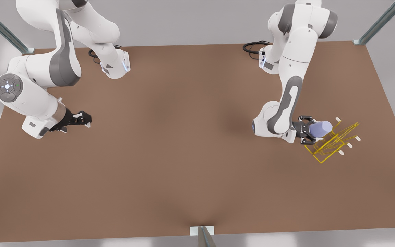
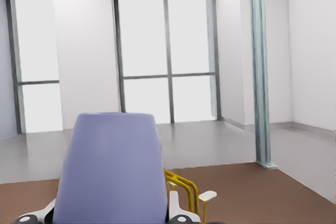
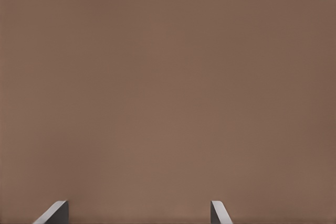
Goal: Place the cup on the cup holder
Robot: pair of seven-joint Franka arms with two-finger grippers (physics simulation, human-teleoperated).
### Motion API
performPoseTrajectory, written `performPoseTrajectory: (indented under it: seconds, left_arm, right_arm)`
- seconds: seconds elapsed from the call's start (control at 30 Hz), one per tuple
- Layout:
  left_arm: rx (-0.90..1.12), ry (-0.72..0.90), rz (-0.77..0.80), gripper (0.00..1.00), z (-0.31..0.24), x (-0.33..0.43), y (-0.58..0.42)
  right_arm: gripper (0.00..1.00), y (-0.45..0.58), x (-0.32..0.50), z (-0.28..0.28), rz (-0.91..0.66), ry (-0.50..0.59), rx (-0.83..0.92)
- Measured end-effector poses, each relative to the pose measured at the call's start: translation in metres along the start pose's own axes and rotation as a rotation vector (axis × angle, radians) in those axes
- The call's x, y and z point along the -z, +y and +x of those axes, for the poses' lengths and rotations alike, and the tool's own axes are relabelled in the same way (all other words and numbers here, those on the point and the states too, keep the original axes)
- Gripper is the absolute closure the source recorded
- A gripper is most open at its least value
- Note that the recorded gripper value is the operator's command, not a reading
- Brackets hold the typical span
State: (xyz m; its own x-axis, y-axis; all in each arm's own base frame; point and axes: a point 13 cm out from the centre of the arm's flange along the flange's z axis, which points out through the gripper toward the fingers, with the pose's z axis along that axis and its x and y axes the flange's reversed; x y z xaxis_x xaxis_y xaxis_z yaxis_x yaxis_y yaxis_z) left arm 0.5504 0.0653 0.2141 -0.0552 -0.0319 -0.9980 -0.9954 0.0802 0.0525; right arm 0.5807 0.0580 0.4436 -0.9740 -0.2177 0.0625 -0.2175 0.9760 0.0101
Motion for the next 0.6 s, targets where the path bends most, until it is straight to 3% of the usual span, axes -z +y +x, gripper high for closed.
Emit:
performPoseTrajectory:
  seconds: [0.6]
  left_arm:
    - [0.024,-0.045,0.068,0.24,0.016,-0.056,0.012]
  right_arm:
    - [0.0,0.001,-0.004,0.001,-0.003,0.013,0.009]
